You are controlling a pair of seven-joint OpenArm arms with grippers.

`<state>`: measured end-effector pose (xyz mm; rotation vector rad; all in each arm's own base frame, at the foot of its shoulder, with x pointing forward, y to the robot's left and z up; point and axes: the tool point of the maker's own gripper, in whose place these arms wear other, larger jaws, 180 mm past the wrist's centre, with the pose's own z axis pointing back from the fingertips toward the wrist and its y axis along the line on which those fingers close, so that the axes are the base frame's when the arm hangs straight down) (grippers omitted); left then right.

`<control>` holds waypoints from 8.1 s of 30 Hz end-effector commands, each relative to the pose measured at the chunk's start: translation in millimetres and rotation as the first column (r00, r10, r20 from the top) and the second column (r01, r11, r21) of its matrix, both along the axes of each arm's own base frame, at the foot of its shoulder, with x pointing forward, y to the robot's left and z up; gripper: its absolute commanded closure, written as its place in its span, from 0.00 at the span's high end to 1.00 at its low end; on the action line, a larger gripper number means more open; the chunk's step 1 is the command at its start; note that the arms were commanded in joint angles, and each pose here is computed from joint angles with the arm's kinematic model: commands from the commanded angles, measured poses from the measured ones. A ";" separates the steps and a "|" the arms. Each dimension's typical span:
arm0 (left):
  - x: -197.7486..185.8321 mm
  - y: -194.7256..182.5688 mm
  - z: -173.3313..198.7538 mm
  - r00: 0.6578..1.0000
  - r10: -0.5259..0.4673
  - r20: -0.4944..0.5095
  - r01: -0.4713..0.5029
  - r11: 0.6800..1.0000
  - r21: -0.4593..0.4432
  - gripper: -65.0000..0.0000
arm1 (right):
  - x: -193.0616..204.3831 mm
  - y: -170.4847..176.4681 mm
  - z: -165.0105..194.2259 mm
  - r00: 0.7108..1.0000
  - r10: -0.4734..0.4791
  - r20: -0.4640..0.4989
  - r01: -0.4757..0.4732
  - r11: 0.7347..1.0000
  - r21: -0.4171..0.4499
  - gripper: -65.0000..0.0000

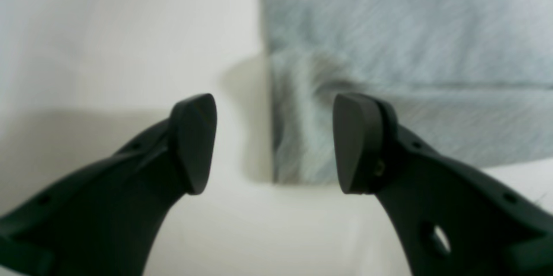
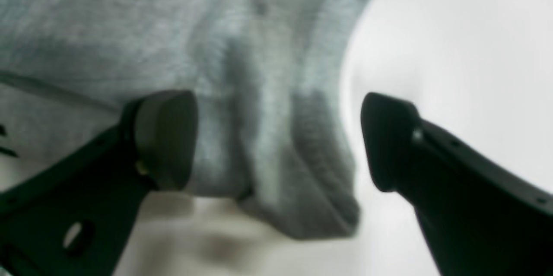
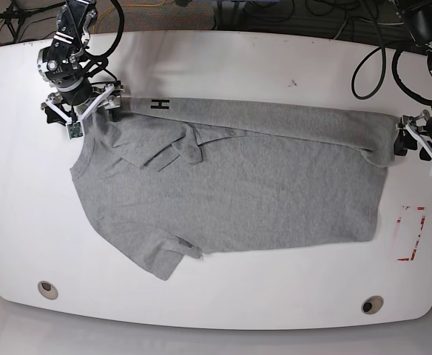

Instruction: Fold the T-shirt properly

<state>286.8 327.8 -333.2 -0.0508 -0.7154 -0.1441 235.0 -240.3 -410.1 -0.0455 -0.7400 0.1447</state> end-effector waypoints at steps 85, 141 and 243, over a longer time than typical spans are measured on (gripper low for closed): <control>-135.2 16.7 -57.0 0.943 -0.069 -0.327 0.113 0.987 0.117 0.03 | -116.9 3.1 -24.5 0.975 0.070 -0.212 -0.077 0.997 -0.025 0.15; -82.0 -6.4 3.9 0.974 -0.172 -0.147 0.203 0.951 0.234 0.58 | -22.9 96.0 42.5 0.955 0.291 0.065 -0.295 0.953 0.074 0.70; -90.7 1.3 -13.8 0.972 -0.136 -0.194 0.175 0.965 0.198 0.58 | -30.2 191.3 8.4 0.851 0.526 0.012 -0.518 0.833 0.193 0.08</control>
